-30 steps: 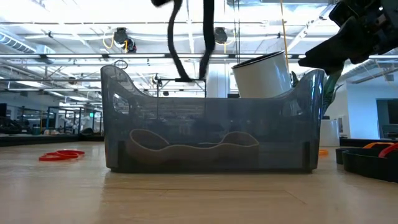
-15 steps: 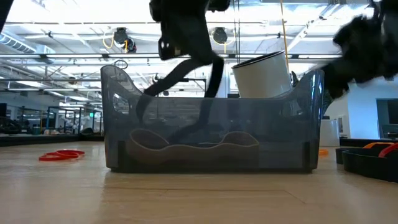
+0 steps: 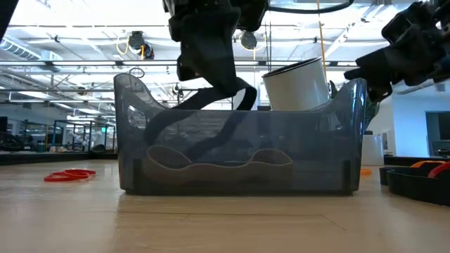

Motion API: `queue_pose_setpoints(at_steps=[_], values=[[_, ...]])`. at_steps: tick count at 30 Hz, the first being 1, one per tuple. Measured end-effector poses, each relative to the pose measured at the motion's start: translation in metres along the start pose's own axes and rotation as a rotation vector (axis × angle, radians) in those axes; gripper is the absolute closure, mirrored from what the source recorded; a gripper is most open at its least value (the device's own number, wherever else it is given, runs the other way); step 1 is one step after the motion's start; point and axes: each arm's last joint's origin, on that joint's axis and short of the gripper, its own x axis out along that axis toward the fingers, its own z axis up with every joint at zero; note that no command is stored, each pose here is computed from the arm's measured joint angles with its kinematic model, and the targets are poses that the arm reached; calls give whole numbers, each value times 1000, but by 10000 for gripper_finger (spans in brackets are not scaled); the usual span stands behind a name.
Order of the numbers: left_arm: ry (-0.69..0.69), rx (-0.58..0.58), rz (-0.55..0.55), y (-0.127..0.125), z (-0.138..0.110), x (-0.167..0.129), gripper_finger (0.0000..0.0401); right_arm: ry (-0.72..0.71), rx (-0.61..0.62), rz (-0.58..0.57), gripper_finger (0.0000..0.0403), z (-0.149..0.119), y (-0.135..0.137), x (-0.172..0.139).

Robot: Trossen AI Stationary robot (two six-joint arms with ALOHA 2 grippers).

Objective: Pick and place rubber bands into bin
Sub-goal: Put the left large black rubber band into the black bin

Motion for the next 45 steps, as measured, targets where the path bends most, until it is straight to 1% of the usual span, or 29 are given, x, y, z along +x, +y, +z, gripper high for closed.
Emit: queue_pose_setpoints(at_steps=[4,9,12,18,22,24,26,27,30,33,36,38,40,43,45], values=[[-2,1,0,0,0,0,395,-4,1,1,241,0,0,0],[-4,-1,2,1,1,0,373,-5,-2,2,245,1,0,0],[-4,-1,2,1,1,0,369,-4,-2,5,244,0,0,0],[-8,3,8,1,1,0,367,9,2,75,242,0,2,0],[-9,-5,9,2,1,0,367,1,2,79,245,1,2,0],[-9,-1,9,1,1,0,367,23,-9,75,244,0,2,0],[-9,11,9,2,1,0,366,107,-63,56,242,-7,0,0],[-9,17,10,2,2,0,366,129,-89,52,241,-2,2,1],[-8,13,13,4,2,-1,366,129,-127,52,242,24,9,3],[-9,1,19,9,5,-1,366,150,-166,51,244,36,13,4],[1,-11,18,13,5,-9,366,90,-180,88,244,54,18,4],[-9,-8,25,15,6,-17,366,79,-180,92,242,61,20,4],[-24,-8,61,16,5,-26,366,99,-184,88,241,64,20,4],[-82,1,89,14,5,-48,365,124,-186,84,243,71,22,5],[-122,5,97,13,4,-64,365,105,-178,88,244,80,25,6]])
